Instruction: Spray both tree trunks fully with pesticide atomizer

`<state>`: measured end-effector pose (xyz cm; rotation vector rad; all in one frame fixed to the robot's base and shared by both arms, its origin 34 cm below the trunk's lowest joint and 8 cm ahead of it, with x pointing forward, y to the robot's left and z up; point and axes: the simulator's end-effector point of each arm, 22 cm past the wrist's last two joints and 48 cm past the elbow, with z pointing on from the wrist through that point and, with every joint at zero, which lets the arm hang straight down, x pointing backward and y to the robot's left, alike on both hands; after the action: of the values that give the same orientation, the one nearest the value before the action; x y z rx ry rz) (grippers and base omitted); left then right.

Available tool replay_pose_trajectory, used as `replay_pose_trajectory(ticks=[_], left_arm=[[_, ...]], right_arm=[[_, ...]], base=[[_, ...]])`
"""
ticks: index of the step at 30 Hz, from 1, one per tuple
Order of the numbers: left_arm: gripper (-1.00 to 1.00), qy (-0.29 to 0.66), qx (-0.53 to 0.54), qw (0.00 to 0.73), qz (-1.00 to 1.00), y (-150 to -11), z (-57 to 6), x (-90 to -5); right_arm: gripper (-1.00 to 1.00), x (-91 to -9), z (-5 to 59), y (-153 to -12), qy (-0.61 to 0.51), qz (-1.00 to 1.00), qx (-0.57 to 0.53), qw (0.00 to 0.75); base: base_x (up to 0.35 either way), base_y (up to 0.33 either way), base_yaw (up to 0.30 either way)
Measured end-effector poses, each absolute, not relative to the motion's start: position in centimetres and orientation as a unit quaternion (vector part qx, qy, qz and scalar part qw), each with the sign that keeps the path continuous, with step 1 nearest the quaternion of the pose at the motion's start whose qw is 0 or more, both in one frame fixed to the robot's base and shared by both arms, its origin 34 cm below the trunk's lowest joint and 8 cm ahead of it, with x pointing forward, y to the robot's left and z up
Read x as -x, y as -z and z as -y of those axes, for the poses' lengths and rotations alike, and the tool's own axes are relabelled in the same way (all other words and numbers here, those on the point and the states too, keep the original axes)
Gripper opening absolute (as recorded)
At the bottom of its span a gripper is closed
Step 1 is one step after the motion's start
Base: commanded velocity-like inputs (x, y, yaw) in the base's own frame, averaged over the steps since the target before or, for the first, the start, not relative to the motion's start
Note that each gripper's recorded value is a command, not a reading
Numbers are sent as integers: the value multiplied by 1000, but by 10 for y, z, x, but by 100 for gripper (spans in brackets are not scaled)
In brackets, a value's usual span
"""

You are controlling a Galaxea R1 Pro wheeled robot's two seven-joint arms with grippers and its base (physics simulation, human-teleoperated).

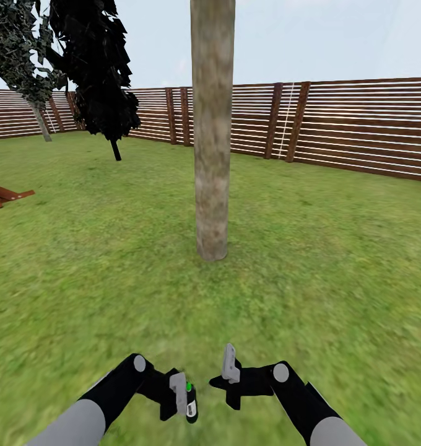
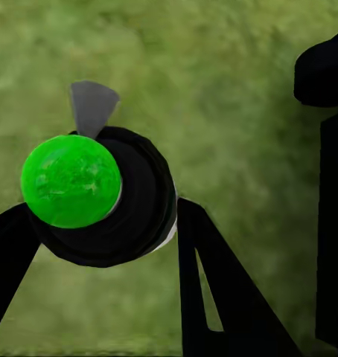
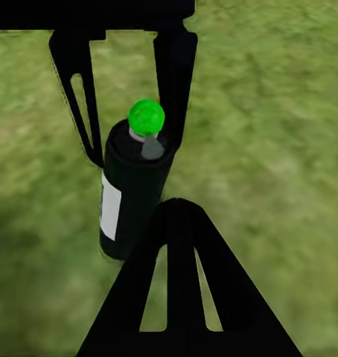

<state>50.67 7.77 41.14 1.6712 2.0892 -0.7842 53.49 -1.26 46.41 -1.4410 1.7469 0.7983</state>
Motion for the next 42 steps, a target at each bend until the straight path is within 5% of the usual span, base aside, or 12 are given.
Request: replay_pose_trajectory(ticks=[3, 6, 7, 14, 18, 26, 32, 42], left_arm=[[-100, 213, -577, 134, -777, -389, -191, -508], [-100, 172, -513, 175, -823, -394, -240, -542], [-100, 161, -474, 196, -843, -399, -252, -556], [-100, 87, -318, 257, -909, -382, -277, -591], [-100, 13, -245, 283, -927, -364, -266, -600], [-100, 23, -68, 322, -944, -370, -267, -615], [-100, -60, -18, 328, -943, -373, -306, -617], [-100, -65, -10, 333, -941, -375, -298, -621]], right_arm=[[-100, -536, 19, -462, -306, -681, 559, 360], [-100, -538, 41, -454, -294, -690, 560, 353], [100, -539, 56, -449, -285, -696, 560, 347], [100, -573, 148, -441, -227, -755, 496, 364], [100, -604, 222, -422, -146, -833, 342, 409], [100, -544, 385, -364, 148, -897, 78, 409], [100, -512, 384, -349, 151, -905, 73, 392], [100, -496, 384, -343, 149, -907, 73, 387]], base=[[0, 0, 0], [0, 0, 0], [0, 0, 0], [0, 0, 0], [0, 0, 0], [210, 0, 0], [338, 0, 0], [327, -54, -17]])
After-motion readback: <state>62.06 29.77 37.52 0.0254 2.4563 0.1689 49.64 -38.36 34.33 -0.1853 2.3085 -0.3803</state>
